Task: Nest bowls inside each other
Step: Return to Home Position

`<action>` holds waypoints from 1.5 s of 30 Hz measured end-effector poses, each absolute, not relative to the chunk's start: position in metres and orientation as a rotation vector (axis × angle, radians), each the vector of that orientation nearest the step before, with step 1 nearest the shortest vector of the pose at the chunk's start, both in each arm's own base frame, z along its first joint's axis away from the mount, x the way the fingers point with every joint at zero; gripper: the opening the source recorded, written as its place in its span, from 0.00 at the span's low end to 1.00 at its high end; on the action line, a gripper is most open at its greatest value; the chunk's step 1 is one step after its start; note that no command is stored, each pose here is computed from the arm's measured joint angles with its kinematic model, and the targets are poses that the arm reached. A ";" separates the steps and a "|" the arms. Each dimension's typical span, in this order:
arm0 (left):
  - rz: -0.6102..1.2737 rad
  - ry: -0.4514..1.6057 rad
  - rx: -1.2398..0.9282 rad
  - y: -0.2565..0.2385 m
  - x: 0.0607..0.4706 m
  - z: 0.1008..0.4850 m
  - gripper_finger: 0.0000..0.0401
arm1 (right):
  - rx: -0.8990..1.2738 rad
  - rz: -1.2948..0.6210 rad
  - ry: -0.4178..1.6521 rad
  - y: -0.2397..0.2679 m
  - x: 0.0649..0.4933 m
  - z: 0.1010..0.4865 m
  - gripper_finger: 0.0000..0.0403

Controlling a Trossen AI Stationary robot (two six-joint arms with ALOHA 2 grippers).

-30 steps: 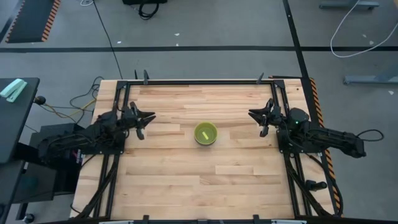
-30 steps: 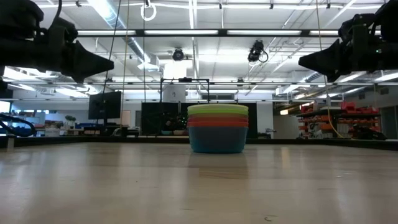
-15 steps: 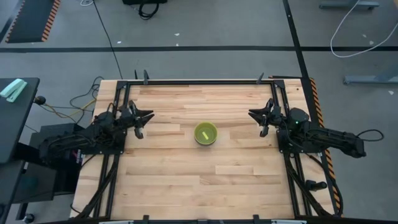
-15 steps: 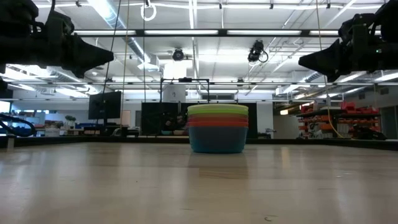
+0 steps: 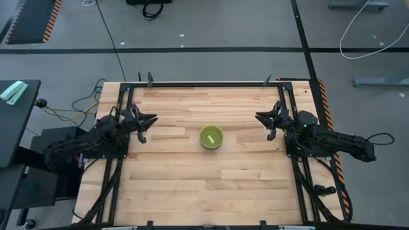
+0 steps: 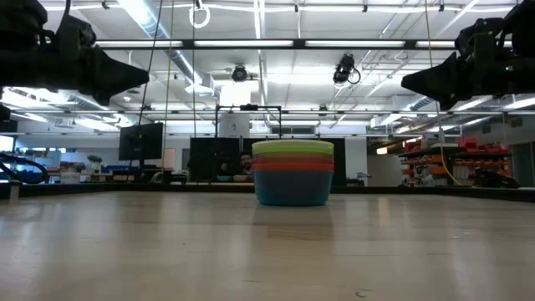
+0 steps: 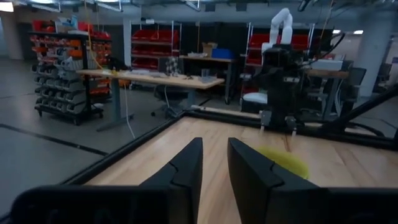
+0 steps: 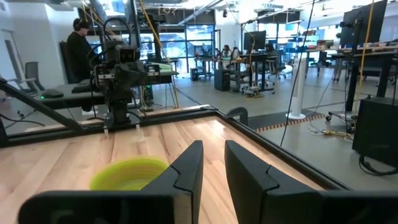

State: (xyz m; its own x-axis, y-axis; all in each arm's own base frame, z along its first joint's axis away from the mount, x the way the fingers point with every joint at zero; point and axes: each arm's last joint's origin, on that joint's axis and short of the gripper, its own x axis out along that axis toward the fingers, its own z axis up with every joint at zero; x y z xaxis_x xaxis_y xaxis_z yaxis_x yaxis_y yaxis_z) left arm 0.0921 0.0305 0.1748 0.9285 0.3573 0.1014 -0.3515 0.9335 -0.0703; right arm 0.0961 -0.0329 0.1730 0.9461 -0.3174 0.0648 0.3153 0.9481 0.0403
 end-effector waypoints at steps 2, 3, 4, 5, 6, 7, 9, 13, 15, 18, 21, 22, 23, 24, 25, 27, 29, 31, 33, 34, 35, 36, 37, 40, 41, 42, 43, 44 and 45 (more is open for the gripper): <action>0.365 -0.093 -0.054 0.031 0.092 0.173 0.21 | 0.031 -0.322 -0.071 -0.033 0.096 0.173 0.19; 0.365 -0.081 -0.055 0.031 0.092 0.172 0.22 | 0.033 -0.322 -0.070 -0.033 0.096 0.173 0.19; 0.366 -0.072 -0.057 0.031 0.092 0.171 0.22 | 0.034 -0.322 -0.065 -0.033 0.096 0.172 0.19; 0.366 -0.062 -0.058 0.031 0.092 0.170 0.22 | 0.035 -0.322 -0.057 -0.033 0.096 0.172 0.19; 0.368 -0.055 -0.059 0.031 0.092 0.169 0.22 | 0.034 -0.323 -0.045 -0.033 0.096 0.171 0.18; 0.370 -0.051 -0.059 0.031 0.092 0.169 0.21 | 0.032 -0.323 -0.032 -0.033 0.096 0.169 0.19; 0.377 -0.050 -0.059 0.031 0.092 0.169 0.20 | 0.032 -0.323 -0.009 -0.033 0.096 0.167 0.19; 0.380 -0.048 -0.054 0.031 0.092 0.169 0.19 | 0.033 -0.324 0.015 -0.033 0.096 0.165 0.19; 0.381 -0.047 -0.054 0.031 0.092 0.169 0.20 | 0.029 -0.324 0.020 -0.033 0.096 0.164 0.19; 0.381 -0.044 -0.054 0.031 0.092 0.168 0.21 | 0.032 -0.324 0.039 -0.033 0.096 0.163 0.19; 0.381 -0.043 -0.054 0.031 0.092 0.168 0.22 | 0.030 -0.325 0.038 -0.033 0.096 0.163 0.19; 0.381 -0.041 -0.054 0.031 0.092 0.168 0.22 | 0.030 -0.325 0.039 -0.033 0.096 0.163 0.19; 0.381 -0.040 -0.053 0.031 0.092 0.168 0.22 | 0.030 -0.325 0.038 -0.033 0.096 0.163 0.19; 0.382 -0.037 -0.053 0.031 0.092 0.168 0.22 | 0.030 -0.325 0.038 -0.033 0.096 0.163 0.19; 0.381 -0.036 -0.053 0.031 0.092 0.168 0.22 | 0.030 -0.325 0.038 -0.033 0.096 0.163 0.19; 0.381 -0.035 -0.053 0.031 0.092 0.168 0.22 | 0.030 -0.325 0.038 -0.033 0.096 0.163 0.19; 0.381 -0.034 -0.053 0.031 0.092 0.168 0.21 | 0.030 -0.325 0.038 -0.033 0.096 0.163 0.19; 0.382 -0.033 -0.053 0.031 0.092 0.167 0.20 | 0.029 -0.325 0.038 -0.033 0.096 0.163 0.19; 0.382 -0.031 -0.053 0.031 0.092 0.167 0.20 | 0.021 -0.325 0.039 -0.033 0.096 0.163 0.19; 0.382 -0.031 -0.053 0.031 0.092 0.167 0.19 | 0.014 -0.325 0.040 -0.033 0.096 0.163 0.19; 0.382 -0.031 -0.052 0.031 0.092 0.167 0.19 | 0.009 -0.324 0.041 -0.033 0.096 0.163 0.19; 0.383 -0.029 -0.046 0.031 0.092 0.167 0.20 | 0.006 -0.325 0.041 -0.033 0.096 0.163 0.19; 0.383 -0.028 -0.037 0.031 0.092 0.167 0.20 | 0.005 -0.325 0.042 -0.033 0.096 0.163 0.19; 0.384 -0.022 -0.008 0.031 0.092 0.167 0.21 | -0.004 -0.324 0.043 -0.033 0.096 0.163 0.19; 0.384 -0.022 -0.007 0.031 0.092 0.167 0.21 | -0.016 -0.324 0.045 -0.033 0.096 0.163 0.19; 0.384 -0.022 -0.007 0.031 0.092 0.167 0.21 | -0.023 -0.324 0.047 -0.033 0.096 0.163 0.19; 0.384 -0.022 -0.008 0.031 0.092 0.167 0.22 | -0.024 -0.324 0.049 -0.033 0.096 0.163 0.19; 0.384 -0.022 -0.009 0.031 0.092 0.167 0.22 | -0.028 -0.324 0.054 -0.033 0.097 0.162 0.18; 0.384 -0.022 -0.011 0.031 0.092 0.167 0.22 | -0.035 -0.323 0.059 -0.033 0.097 0.162 0.19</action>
